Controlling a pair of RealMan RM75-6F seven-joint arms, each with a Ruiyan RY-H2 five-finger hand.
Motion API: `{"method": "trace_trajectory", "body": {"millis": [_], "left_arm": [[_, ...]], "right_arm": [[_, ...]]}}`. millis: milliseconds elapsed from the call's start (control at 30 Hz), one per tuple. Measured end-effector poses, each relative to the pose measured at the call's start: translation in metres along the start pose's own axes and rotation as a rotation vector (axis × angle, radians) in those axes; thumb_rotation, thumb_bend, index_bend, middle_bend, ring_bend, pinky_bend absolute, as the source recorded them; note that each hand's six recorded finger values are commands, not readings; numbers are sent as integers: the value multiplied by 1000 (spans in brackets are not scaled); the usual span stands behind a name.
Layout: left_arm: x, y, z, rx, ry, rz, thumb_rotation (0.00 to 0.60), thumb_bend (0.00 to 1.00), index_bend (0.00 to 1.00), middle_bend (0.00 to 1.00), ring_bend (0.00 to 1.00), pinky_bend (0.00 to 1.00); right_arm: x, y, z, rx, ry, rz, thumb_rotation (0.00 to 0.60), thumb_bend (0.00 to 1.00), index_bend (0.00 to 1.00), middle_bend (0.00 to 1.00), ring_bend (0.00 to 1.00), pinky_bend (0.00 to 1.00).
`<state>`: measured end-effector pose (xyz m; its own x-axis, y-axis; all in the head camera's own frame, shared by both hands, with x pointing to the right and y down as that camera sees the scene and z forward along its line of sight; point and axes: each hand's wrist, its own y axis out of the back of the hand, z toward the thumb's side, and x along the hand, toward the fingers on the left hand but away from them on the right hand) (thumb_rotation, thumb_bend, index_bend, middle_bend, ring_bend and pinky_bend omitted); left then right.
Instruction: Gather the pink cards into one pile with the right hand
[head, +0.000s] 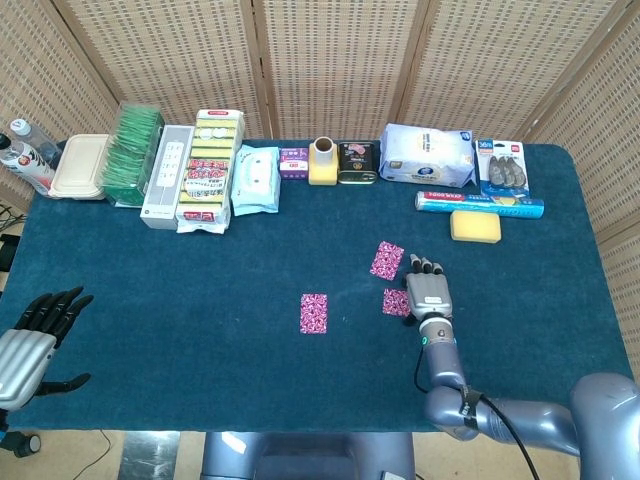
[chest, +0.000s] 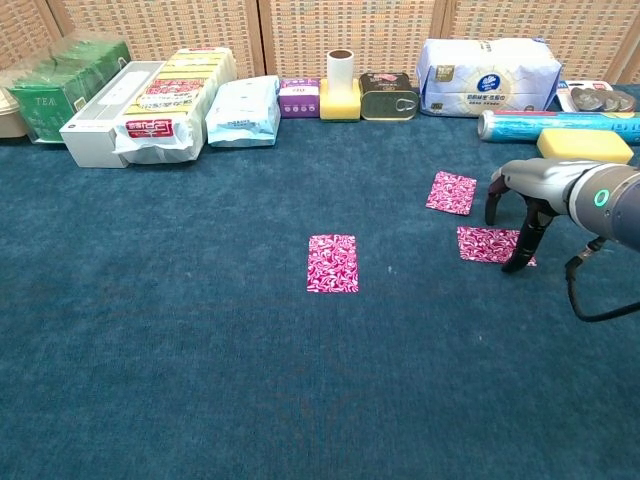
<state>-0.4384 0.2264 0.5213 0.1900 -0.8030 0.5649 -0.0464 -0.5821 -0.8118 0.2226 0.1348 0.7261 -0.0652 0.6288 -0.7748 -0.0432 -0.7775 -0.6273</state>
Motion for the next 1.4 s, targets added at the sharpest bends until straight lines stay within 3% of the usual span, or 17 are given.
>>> {"method": "trace_trajectory", "body": {"millis": [933,1400], "left_arm": [[0,-1,1,4,-1,-4,600,56,0,0,0,3],[0,-1,2,5,-5,-5,600,57,0,0,0,3]], "right_arm": [[4,3,3,-14,15,-13,600,254,400,59,0,94],[25,18,18,-1,88,-46,600,254,400,59,0,94]]}}
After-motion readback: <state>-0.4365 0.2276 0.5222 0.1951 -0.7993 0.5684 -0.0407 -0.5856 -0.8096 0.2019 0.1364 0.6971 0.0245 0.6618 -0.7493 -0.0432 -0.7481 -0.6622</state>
